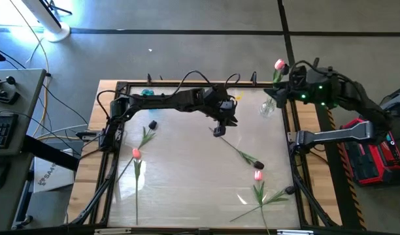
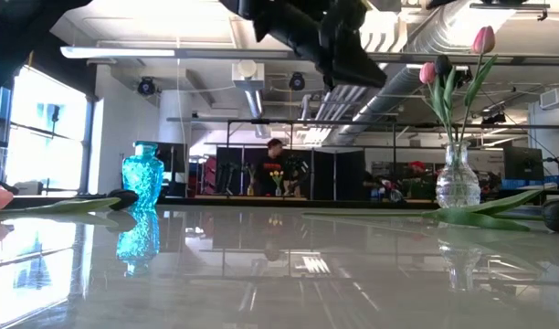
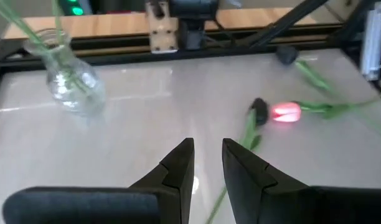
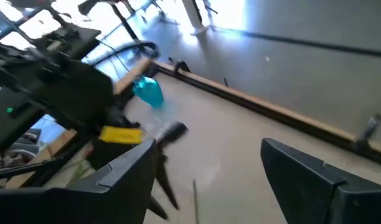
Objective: Sort flowers into vase by color
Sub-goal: Put the black flower into the transparent vase
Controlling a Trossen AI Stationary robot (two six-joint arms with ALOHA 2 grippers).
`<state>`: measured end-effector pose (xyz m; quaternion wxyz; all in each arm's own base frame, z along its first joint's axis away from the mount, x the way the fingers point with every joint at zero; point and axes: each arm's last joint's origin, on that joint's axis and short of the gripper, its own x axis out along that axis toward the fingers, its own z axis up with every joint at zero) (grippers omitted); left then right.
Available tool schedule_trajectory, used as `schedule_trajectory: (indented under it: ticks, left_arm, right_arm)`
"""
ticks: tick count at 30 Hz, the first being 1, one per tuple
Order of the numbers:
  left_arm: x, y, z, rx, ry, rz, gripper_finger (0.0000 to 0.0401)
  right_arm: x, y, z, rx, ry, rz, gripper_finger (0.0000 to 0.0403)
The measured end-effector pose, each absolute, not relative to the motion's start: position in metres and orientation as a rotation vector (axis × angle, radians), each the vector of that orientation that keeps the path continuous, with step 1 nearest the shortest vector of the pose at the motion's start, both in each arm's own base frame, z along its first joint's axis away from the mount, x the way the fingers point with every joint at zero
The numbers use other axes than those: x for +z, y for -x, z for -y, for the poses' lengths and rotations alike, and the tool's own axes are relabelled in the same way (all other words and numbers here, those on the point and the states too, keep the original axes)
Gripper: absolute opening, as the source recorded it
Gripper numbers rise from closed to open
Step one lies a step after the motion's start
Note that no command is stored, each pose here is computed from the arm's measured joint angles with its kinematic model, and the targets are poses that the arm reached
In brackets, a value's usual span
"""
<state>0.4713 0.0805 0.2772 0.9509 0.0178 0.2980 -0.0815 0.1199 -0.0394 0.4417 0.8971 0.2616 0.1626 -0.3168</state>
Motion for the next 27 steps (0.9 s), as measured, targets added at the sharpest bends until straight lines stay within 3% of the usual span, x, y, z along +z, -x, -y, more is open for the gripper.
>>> schedule_trajectory:
  ticks: [5,14,18,27]
  left_arm:
    - [0.267,-0.471,-0.076,-0.093,-0.072,-0.637,0.0082]
    - [0.267,-0.473,-0.063,-0.126,-0.116,-0.640,0.0128]
    - [0.262,-0.476,-0.057,-0.176,-0.192,-0.638,0.0137]
    - [0.214,-0.494,-0.042,-0.296,-0.271,-0.694,0.0133]
  right_arm:
    - [0.448,-0.138,0.033,-0.603,-0.475,-0.277,0.0275]
    - [0.453,-0.147,0.017,-0.505,-0.446,-0.238,0.0275]
    - [0.461,-0.151,0.006,-0.367,-0.464,-0.177,0.0275]
    - [0.469,-0.163,-0.014,-0.219,-0.426,-0.109,0.0275]
